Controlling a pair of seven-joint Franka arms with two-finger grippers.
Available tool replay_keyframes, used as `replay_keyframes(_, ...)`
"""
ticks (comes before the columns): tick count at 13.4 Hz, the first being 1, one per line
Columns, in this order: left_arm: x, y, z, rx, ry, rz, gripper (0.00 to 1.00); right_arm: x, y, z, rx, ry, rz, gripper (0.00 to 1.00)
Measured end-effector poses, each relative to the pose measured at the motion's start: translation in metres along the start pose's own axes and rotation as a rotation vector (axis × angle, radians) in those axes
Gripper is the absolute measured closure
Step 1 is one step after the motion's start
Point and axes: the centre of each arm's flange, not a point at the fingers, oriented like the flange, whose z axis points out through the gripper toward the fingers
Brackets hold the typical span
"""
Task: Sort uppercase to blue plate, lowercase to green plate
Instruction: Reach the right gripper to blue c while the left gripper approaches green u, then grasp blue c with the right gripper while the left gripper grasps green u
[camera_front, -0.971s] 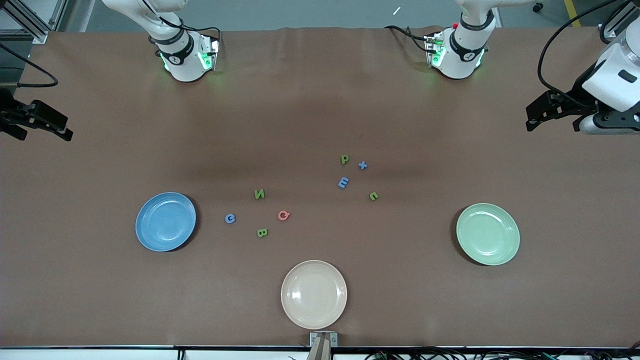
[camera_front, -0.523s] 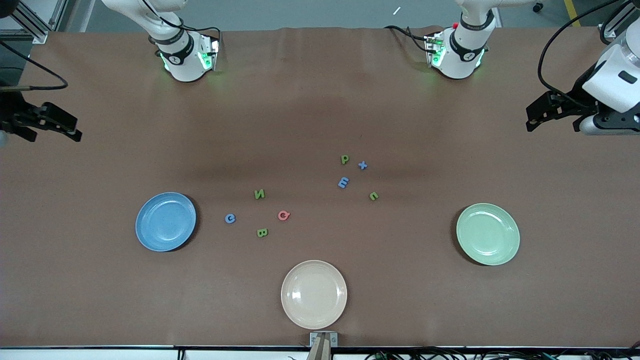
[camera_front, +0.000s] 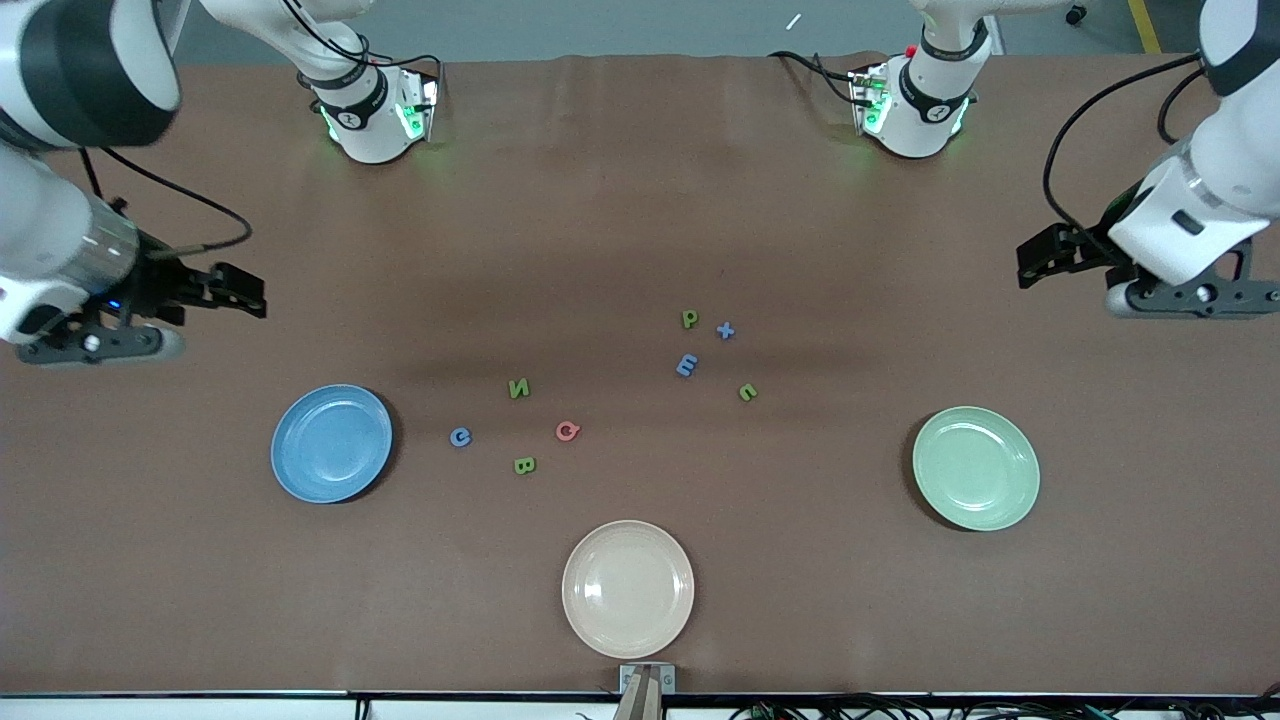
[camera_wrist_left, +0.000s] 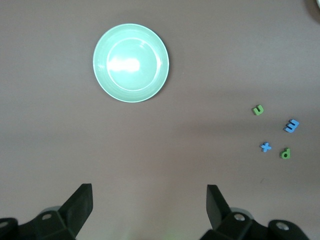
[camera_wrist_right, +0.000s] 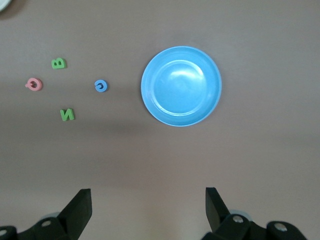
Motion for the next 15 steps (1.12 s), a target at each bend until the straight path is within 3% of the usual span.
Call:
replay_keyframes(3,0.018,0.025,0.032,-0.006,-0.017,-0.041,0.0,0.036,-0.023,0.065,-0.004,-0.044,0.003,0.0)
replay_keyframes(6,0.04,0.049,0.076,-0.02,-0.005,-0.042,0.0,0.075,-0.033,0.143,0.025,-0.055,0.086,0.0)
replay_keyframes(11,0.045,0.092,0.168,-0.04,0.037,-0.107,0.0,0.115,-0.096,0.265,0.024,0.014,0.24,0.0)
replay_keyframes(15,0.05,0.12,0.225,-0.055,0.04,-0.149,0.02,0.123,-0.107,0.321,0.03,0.057,0.286,0.0)
